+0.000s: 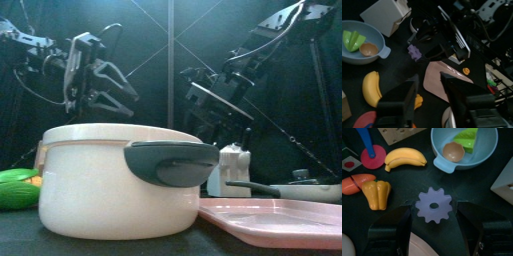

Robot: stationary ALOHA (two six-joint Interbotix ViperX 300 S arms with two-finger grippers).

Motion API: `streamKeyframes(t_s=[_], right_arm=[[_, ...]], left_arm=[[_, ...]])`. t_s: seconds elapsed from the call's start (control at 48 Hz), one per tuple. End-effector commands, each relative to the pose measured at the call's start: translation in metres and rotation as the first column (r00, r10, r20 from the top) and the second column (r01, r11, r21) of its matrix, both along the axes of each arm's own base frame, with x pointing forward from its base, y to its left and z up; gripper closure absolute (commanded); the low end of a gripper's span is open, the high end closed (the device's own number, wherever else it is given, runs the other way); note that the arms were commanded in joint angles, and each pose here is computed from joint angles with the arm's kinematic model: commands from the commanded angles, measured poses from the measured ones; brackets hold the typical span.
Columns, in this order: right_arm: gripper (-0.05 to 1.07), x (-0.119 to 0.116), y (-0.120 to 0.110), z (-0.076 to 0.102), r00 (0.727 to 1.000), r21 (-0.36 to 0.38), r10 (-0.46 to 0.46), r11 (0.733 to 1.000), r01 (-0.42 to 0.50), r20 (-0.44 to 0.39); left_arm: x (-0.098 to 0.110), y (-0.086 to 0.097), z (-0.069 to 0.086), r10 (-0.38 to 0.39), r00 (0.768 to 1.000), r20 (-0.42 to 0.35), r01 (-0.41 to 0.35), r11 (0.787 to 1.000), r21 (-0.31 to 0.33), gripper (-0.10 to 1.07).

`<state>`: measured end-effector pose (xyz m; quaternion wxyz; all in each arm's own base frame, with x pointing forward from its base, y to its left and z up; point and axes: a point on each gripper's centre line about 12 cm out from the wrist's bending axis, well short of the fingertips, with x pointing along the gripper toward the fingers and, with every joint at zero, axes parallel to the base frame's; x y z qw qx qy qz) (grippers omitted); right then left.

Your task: Hand over purple gear

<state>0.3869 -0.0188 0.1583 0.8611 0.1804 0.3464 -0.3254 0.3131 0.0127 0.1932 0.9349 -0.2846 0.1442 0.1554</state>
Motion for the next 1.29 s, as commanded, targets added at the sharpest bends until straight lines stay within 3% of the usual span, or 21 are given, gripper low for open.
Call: streamKeyframes(t_s=[0.0,0.125,0.354,0.896,1.271], right_arm=[[0.28,0.005,0.001,0.027,0.997,-0.021,0.027,0.999,-0.025,0.073],[0.28,0.005,0.004,0.029,0.996,-0.043,0.055,0.998,-0.052,0.075],[0.29,0.009,0.011,0.033,0.99,-0.091,0.118,0.99,-0.111,0.08],[0.29,0.011,0.012,0.036,0.987,-0.11,0.136,0.986,-0.127,0.087],[0.29,0.01,0.011,0.036,0.988,-0.117,0.132,0.986,-0.122,0.083]], left_arm=[[0.018,0.004,0.007,0.03,0.999,-0.02,-0.031,0.996,-0.083,0.09],[0.028,0.018,0.001,0.035,0.997,-0.069,-0.04,0.996,-0.08,0.08],[0.04,0.036,0.002,0.067,0.996,-0.065,-0.071,0.996,-0.059,0.08],[0.086,0.036,-0.023,0.049,0.991,-0.126,-0.058,0.996,-0.067,0.08],[0.098,0.035,-0.029,0.051,0.99,-0.133,-0.062,0.995,-0.076,0.08]])
